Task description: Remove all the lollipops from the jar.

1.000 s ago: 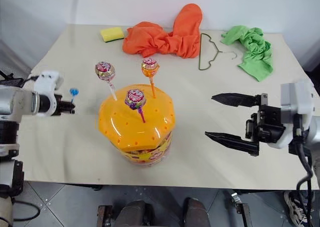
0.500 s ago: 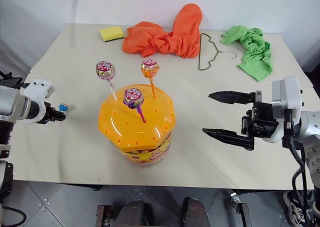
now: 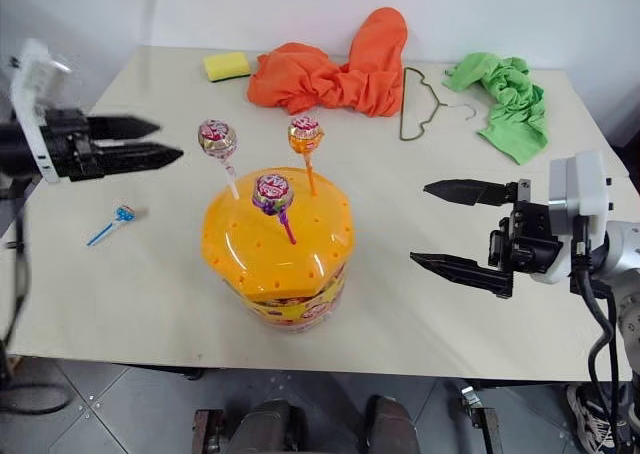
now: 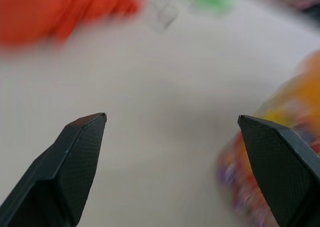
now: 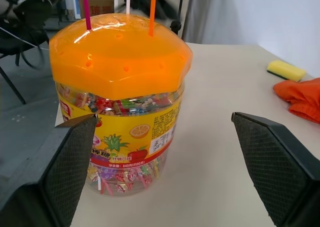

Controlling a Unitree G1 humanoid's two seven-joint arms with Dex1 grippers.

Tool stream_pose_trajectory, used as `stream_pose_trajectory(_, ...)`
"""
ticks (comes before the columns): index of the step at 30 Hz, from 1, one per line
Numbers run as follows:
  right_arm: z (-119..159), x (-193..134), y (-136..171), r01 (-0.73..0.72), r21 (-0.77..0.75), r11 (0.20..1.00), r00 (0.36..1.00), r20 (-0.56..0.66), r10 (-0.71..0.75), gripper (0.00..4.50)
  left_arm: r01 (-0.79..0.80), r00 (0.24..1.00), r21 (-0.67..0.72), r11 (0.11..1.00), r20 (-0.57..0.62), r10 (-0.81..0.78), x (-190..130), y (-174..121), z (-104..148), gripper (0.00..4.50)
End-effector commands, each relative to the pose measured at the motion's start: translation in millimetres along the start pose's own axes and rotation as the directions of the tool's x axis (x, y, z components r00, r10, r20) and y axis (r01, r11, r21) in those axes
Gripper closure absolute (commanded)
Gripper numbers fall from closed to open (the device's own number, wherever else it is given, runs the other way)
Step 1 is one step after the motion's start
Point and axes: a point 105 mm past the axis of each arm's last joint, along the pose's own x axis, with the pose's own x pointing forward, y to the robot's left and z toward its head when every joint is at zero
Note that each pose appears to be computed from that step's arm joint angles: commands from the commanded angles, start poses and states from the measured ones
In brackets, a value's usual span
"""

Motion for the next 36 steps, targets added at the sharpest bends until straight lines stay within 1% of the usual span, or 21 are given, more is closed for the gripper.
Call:
stream_pose_trajectory(1,9.9,-5.0,-1.0,0.018,-0.051,0.999,1.000,-0.003,-0.018,0.00,0.279,0.942,0.235,0.931,0.123,-0.313,-10.8,-32.8,15.4,0.02)
stream_pose_trajectory(2,10.2,-5.5,-0.8,0.018,-0.051,0.999,1.000,-0.003,-0.019,0.00,0.334,0.921,0.254,0.908,0.118,-0.372,-11.1,-37.5,12.7,0.02)
stream_pose_trajectory(5,11.1,-6.4,-0.3,0.018,-0.053,0.998,1.000,-0.003,-0.018,0.00,0.433,0.873,0.276,0.858,0.112,-0.476,-10.7,-45.0,8.5,0.02)
stream_pose_trajectory(8,17.5,-7.2,2.5,0.001,-0.061,0.998,1.000,0.016,0.000,0.00,0.554,0.801,0.284,0.783,0.077,-0.594,1.0,-55.9,2.0,0.02)
stream_pose_trajectory(11,20.1,-7.0,4.2,-0.004,-0.063,0.998,1.000,0.020,0.006,0.00,0.599,0.762,0.299,0.743,0.075,-0.644,11.0,-60.6,3.0,0.02)
stream_pose_trajectory(15,17.5,-7.9,3.8,0.024,-0.062,0.998,1.000,0.010,-0.024,0.00,0.679,0.679,0.293,0.673,0.097,-0.727,35.8,-70.7,4.7,0.02)
stream_pose_trajectory(19,16.0,-7.7,6.7,0.037,-0.059,0.998,0.999,0.006,-0.037,0.00,0.702,0.654,0.296,0.648,0.093,-0.751,53.2,-71.8,-0.1,0.02)
stream_pose_trajectory(22,16.8,-9.3,8.7,0.063,-0.062,0.996,0.998,0.001,-0.063,0.00,0.728,0.614,0.297,0.618,0.119,-0.781,54.0,-77.8,6.8,0.56)
stream_pose_trajectory(23,17.0,-10.0,9.2,0.072,-0.062,0.995,0.997,0.000,-0.072,0.00,0.731,0.609,0.297,0.615,0.124,-0.784,53.6,-78.3,8.3,0.82)
stream_pose_trajectory(26,15.6,-12.0,12.2,0.088,-0.059,0.994,0.996,-0.006,-0.088,0.00,0.726,0.617,0.300,0.618,0.111,-0.779,54.2,-76.6,9.7,1.80)
stream_pose_trajectory(29,15.3,-12.9,13.2,0.101,-0.058,0.993,0.995,-0.008,-0.101,0.00,0.727,0.612,0.311,0.612,0.112,-0.783,54.2,-77.7,14.0,2.66)
stream_pose_trajectory(32,15.5,-13.4,13.4,0.107,-0.059,0.993,0.994,-0.008,-0.108,0.00,0.726,0.597,0.333,0.602,0.130,-0.792,53.4,-81.6,23.9,3.62)
stream_pose_trajectory(34,15.4,-13.4,13.0,0.110,-0.060,0.992,0.994,-0.009,-0.111,0.00,0.712,0.599,0.348,0.610,0.153,-0.786,52.5,-82.9,33.6,4.24)
stream_pose_trajectory(35,15.3,-13.3,12.8,0.111,-0.060,0.992,0.994,-0.009,-0.112,0.00,0.702,0.601,0.359,0.615,0.164,-0.782,52.0,-83.3,38.3,4.48)
stream_pose_trajectory(36,15.3,-13.2,12.5,0.111,-0.060,0.992,0.994,-0.009,-0.112,0.00,0.691,0.606,0.366,0.623,0.176,-0.776,51.7,-83.5,43.0,4.48)
